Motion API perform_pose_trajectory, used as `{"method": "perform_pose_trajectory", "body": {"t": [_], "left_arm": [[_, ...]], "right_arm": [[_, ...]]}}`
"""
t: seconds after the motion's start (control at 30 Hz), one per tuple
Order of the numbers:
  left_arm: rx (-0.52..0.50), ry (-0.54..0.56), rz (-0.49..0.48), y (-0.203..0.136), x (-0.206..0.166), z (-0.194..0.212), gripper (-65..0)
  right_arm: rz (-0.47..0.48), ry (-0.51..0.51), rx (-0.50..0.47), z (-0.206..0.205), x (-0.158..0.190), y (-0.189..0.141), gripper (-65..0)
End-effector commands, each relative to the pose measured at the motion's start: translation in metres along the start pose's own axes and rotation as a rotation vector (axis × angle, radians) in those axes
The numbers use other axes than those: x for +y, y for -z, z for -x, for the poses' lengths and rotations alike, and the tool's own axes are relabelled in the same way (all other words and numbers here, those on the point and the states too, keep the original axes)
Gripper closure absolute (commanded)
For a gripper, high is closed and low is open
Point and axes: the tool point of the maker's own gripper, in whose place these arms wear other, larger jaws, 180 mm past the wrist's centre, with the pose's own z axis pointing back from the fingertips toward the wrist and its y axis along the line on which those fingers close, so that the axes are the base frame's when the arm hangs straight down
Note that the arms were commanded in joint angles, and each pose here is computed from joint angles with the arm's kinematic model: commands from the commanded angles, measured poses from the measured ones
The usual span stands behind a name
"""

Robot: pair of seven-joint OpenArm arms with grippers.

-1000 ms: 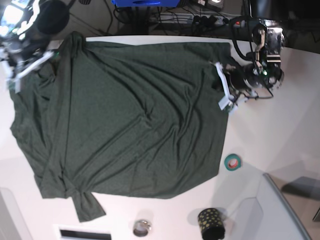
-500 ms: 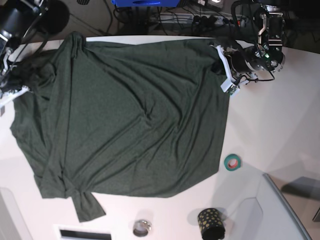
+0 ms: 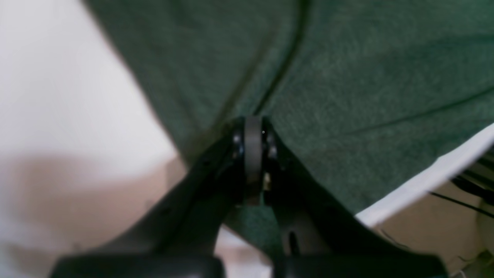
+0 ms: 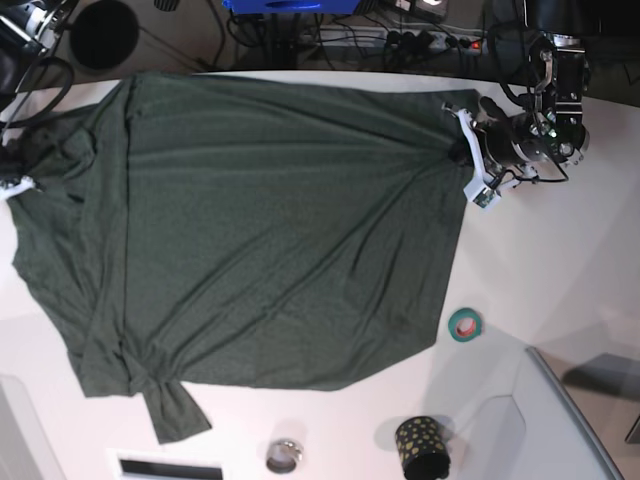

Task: Layout the t-shirt on the table in an organized manner, then fold the t-shirt properly
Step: 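Pull the shirt edge with the right gripper away from the left gripper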

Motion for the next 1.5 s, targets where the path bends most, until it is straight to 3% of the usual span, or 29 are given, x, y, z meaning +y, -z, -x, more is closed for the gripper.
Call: {"method": "perform_pose_trajectory", "body": {"t": [0.0,0.2,0.47,0.63,0.73,1.0,1.23,1.3,1.33,1.4,1.47], "left_arm": [[0.009,0.012,-0.027,-0.005,0.010,-0.002,0.0],[-0.020,0.030,-0.042,-0.009,0.014,-0.016,0.0],[-0.029,0.131,-0.099,-0.036,0.011,-0.043,0.0],[-0.078,0.102,-0.087,-0.024,0.012,-0.074,0.0],[-0.080,0.042,-0.045,-0.004,0.010,-0.084,0.0],[-0.113,-0.051,0.012,0.023,0.008,-0.089,0.0],[-0.124,-0.035,-0.018,0.011,0.014,-0.086,0.0],[-0.137,-0.024,-0.025,0.007,0.014,-0.090,0.0],[-0.132,-0.022,-0.026,0.007,0.013,-0.087,0.0],[-0.128,-0.019,-0.027,0.007,0.013,-0.085,0.0],[-0.128,-0.020,-0.026,0.007,0.012,-0.085,0.0]], "right_arm": [[0.045,-0.024,0.044,0.008,-0.013,-0.004,-0.9],[0.052,-0.062,-0.057,-0.021,-0.003,-0.021,-0.9],[0.075,-0.114,-0.154,-0.062,0.001,-0.049,-0.9],[-0.060,-0.326,-0.136,-0.076,0.062,-0.036,-0.9],[-0.124,-0.389,-0.097,-0.077,0.096,-0.019,-0.9],[-0.152,-0.349,-0.016,-0.073,0.102,0.003,-0.9],[-0.098,-0.346,-0.225,-0.119,0.086,-0.030,-2.0],[-0.028,-0.238,-0.242,-0.127,0.053,-0.035,-8.3],[-0.011,-0.197,-0.212,-0.121,0.042,-0.032,-15.3],[-0.004,-0.137,-0.183,-0.119,0.029,-0.025,-26.4],[0.016,-0.107,-0.138,-0.108,0.009,-0.019,-33.2]]}}
